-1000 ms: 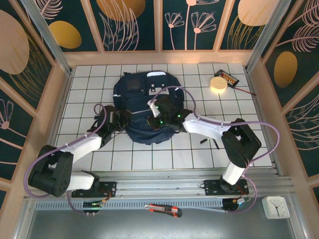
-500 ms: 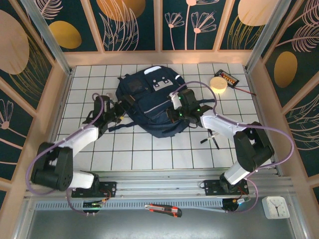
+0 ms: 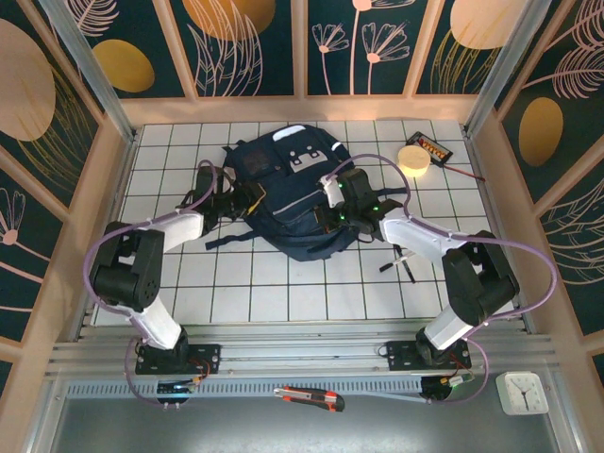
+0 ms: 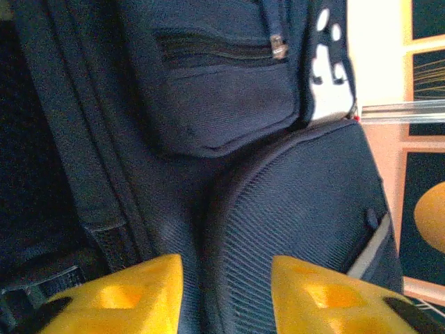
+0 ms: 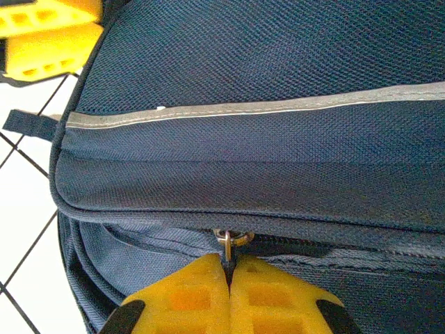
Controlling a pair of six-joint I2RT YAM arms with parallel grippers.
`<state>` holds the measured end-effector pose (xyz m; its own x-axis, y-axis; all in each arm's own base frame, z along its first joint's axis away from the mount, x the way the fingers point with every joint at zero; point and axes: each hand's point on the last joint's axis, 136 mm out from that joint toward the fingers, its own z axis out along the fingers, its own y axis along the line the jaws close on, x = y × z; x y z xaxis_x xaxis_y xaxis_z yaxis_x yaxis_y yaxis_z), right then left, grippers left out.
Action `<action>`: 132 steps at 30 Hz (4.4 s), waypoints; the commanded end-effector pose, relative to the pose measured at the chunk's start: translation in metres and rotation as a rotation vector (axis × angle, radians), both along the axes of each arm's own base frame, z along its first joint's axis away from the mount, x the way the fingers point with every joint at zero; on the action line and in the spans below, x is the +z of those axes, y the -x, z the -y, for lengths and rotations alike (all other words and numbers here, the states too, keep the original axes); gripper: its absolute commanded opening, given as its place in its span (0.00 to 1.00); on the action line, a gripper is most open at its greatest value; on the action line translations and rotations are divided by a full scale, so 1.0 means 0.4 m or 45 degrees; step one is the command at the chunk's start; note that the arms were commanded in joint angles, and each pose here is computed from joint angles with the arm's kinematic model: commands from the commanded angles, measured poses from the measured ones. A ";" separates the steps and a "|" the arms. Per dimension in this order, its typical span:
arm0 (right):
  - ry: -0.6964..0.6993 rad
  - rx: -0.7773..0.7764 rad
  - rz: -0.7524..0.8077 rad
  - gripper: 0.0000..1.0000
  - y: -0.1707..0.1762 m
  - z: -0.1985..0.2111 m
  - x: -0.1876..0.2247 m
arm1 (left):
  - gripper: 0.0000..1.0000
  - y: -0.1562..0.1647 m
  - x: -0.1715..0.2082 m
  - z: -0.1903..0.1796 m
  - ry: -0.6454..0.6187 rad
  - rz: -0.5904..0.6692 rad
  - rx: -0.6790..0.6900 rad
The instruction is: Pack the student bag
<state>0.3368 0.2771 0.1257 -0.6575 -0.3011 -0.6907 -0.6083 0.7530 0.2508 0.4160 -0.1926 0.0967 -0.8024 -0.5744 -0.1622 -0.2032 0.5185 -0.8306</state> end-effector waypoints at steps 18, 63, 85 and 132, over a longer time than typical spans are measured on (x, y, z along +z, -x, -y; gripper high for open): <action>0.052 0.353 -0.106 0.00 0.204 -0.181 -0.012 | 0.06 0.006 0.023 0.085 0.184 0.004 0.072; -0.412 -0.544 -0.463 0.99 0.058 0.048 0.154 | 0.99 0.128 0.344 0.012 -0.877 1.087 -0.458; -0.472 -0.696 -0.908 0.86 -0.007 0.072 -0.004 | 0.93 0.197 0.272 0.059 -1.074 1.187 -0.734; -0.498 -0.713 -0.936 0.70 -0.032 0.020 0.055 | 0.87 0.136 0.127 0.158 -1.356 1.278 -1.280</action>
<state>0.3405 0.2540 0.1306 -0.9332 0.3593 -0.0057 0.2642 0.6968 0.6668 0.3457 -0.2479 0.1290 -0.1696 0.7016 -0.6920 0.8453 0.4646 0.2639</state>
